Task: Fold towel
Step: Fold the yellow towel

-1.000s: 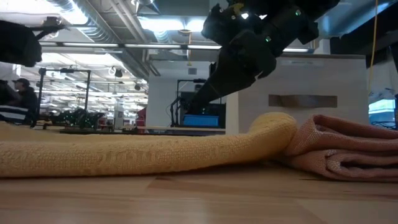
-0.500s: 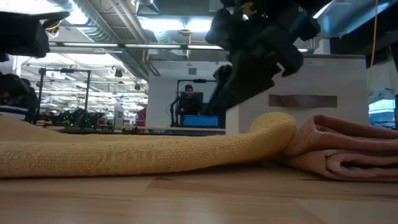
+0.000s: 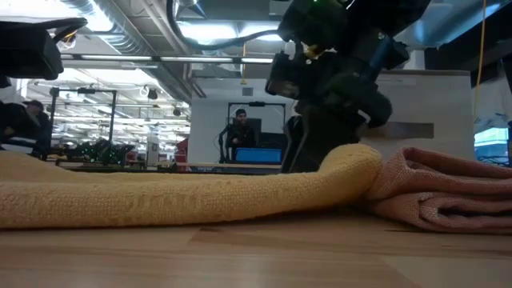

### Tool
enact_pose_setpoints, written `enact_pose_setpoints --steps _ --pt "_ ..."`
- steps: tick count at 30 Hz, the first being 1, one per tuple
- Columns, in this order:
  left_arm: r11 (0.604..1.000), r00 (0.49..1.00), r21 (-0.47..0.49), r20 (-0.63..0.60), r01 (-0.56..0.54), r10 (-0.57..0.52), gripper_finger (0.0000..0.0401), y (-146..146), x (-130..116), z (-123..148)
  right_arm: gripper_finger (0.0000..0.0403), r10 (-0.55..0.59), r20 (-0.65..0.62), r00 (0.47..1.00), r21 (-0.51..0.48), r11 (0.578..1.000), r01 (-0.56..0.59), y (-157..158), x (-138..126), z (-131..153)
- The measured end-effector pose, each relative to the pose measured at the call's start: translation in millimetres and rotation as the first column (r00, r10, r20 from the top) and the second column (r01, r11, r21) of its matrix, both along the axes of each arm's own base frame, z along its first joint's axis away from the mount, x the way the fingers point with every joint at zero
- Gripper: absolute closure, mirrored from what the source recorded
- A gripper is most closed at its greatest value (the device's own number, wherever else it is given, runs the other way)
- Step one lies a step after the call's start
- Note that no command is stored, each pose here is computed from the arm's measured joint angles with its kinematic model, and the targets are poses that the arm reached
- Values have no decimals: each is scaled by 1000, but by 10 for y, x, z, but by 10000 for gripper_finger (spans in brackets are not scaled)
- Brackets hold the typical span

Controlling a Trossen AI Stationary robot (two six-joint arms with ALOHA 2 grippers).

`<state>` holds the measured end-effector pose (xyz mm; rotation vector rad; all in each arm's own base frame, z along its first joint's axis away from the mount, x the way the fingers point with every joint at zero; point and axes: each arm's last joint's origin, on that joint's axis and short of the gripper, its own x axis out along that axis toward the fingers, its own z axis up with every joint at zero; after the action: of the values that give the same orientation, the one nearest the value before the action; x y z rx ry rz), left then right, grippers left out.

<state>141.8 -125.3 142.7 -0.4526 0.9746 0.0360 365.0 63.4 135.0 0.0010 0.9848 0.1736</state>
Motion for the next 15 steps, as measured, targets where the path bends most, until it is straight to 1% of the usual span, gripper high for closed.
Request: enact_pose_setpoints --steps 2,3,5,7,13,15 --pt "1000 1000 6 3 9 -9 263 0 1 1 187 -45 -4 999 8 999 45 -29 5 -1" --pt "1000 1000 7 2 9 -9 263 0 0 0 187 -45 -11 999 26 999 45 -35 3 -2" --pt "1000 1000 7 2 10 -10 263 0 0 0 187 -36 -44 998 68 997 39 -36 -16 -13" --pt "1000 1000 9 0 10 -10 263 1 -2 -1 187 -25 -63 998 84 996 31 -31 -27 -28" --pt "1000 1000 24 -8 18 -18 263 8 -9 -9 187 6 -71 997 126 992 3 -11 -32 -27" --pt "1000 1000 24 -8 18 -18 263 8 -9 -9 187 29 -69 997 161 987 -17 0 -28 -24"
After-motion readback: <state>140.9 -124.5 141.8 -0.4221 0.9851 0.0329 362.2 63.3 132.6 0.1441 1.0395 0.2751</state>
